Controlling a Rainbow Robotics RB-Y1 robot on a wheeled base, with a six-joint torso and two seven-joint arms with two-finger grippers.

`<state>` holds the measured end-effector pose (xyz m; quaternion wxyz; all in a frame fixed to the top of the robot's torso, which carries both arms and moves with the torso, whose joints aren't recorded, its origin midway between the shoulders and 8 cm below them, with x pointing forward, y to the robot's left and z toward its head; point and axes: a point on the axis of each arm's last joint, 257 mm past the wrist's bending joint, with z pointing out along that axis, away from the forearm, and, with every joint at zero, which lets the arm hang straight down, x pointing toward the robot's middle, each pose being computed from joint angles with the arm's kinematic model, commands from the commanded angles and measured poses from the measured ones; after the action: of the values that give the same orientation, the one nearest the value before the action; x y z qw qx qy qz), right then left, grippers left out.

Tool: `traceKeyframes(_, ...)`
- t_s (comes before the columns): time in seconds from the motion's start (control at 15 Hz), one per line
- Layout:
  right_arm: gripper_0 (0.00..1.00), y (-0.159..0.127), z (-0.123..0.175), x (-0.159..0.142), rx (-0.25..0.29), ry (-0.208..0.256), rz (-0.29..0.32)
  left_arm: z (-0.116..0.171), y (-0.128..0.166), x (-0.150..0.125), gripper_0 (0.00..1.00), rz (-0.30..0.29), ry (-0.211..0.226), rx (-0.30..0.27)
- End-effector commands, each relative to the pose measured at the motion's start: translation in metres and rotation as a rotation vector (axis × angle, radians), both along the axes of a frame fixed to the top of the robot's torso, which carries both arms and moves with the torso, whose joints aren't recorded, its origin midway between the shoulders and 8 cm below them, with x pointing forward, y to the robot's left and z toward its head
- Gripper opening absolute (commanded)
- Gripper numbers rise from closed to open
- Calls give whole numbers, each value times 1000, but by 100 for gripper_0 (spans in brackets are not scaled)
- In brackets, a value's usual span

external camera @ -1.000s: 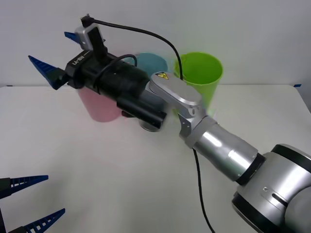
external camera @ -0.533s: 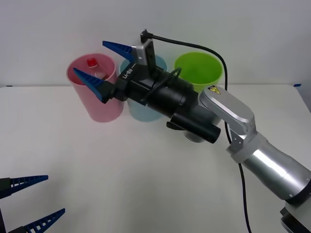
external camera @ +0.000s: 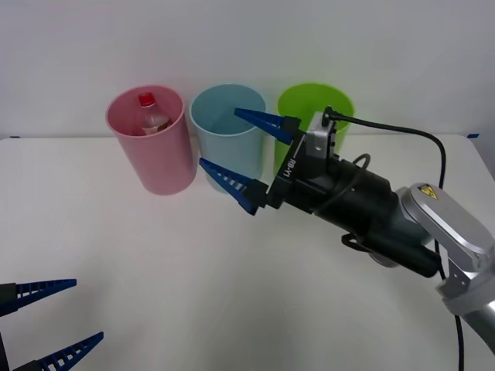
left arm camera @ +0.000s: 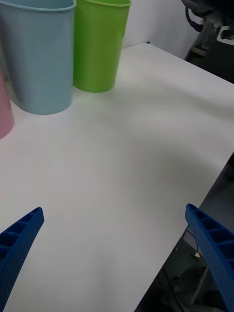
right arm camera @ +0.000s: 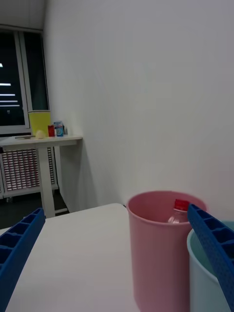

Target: Put cans in the blue bin and PET bottles in the pink bin and trash in the green bin.

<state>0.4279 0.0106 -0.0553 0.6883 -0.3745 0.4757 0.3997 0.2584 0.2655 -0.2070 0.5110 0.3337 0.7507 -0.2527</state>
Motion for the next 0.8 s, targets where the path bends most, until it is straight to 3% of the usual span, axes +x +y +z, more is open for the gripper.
traceKeyframes(0.07,100,-32,-26,-19,-79,-4,-44,0,0,0,100,0,0,0)
traceKeyframes(0.4,100,-77,-77,-44,-192,31,-47,0,0,0,100,0,0,0)
traceKeyframes(0.67,100,-109,-124,-56,-350,64,-61,0,0,0,100,0,0,0)
traceKeyframes(0.8,100,-121,-141,-65,-385,94,-30,0,0,0,100,0,0,0)
